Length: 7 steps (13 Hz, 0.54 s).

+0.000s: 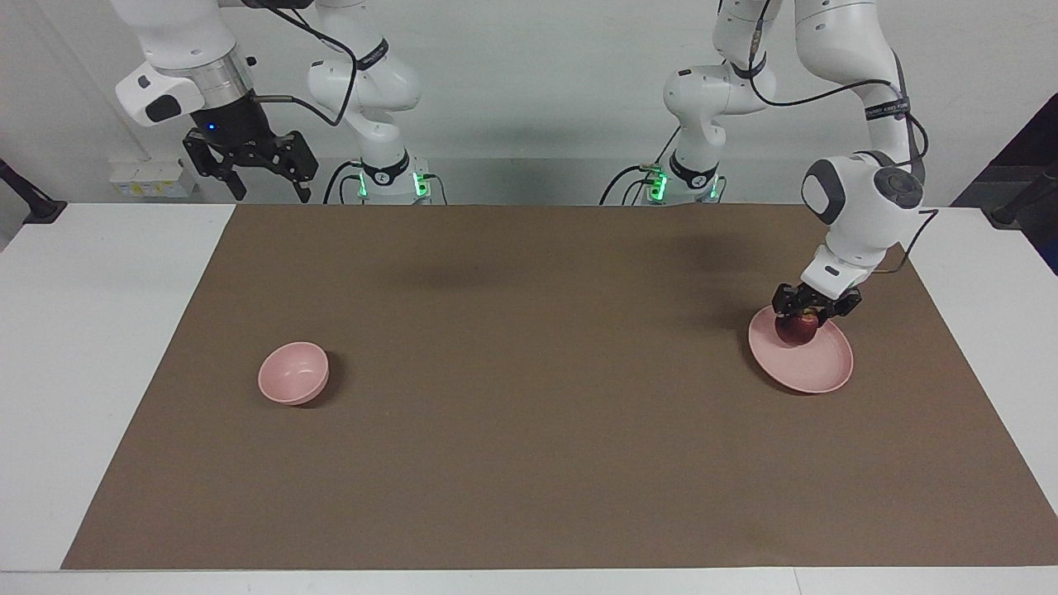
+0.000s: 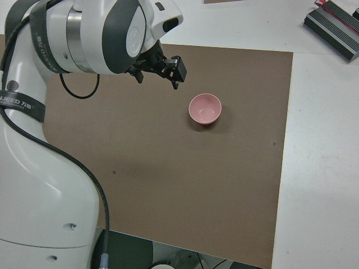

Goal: Move apple from plate to bowl
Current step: 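Lower the left gripper into the bowl and grasp the red apple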

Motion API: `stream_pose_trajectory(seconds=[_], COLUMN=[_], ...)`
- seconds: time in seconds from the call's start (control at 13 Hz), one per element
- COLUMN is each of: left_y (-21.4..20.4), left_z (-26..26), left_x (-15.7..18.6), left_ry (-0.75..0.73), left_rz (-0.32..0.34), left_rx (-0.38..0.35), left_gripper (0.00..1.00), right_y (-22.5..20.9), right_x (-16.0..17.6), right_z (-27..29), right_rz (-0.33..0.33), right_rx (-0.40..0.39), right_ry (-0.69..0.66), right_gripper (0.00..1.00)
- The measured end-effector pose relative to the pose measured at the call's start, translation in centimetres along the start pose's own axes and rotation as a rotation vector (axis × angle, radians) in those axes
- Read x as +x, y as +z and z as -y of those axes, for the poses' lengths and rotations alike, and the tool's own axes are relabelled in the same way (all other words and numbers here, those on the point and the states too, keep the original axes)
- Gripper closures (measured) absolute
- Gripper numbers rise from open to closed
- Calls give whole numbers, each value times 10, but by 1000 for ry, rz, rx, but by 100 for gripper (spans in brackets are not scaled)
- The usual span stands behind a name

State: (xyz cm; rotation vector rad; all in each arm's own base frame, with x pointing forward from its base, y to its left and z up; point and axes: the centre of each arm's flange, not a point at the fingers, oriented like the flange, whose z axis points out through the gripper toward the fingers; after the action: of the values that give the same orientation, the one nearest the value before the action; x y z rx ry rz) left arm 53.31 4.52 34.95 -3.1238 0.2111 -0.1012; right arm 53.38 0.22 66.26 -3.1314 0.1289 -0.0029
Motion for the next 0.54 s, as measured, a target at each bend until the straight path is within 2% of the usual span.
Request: stream_pose_trajectory(seconds=[0.23,0.38,0.54], left_y=[-24,-41,-69], left_z=[-4,-17,-42], left_x=[19,31,47], left_ry=[32,62,73], left_rz=[-52,-58,-61], left_rx=[10,7,-44], left_gripper=[26,26,26], right_y=[0,0,0], right_x=[0,0,0], right_z=[0,0,0], right_rz=[0,0,0], right_rx=[0,0,0], right_ry=[0,0,0], right_gripper=[0,0,0])
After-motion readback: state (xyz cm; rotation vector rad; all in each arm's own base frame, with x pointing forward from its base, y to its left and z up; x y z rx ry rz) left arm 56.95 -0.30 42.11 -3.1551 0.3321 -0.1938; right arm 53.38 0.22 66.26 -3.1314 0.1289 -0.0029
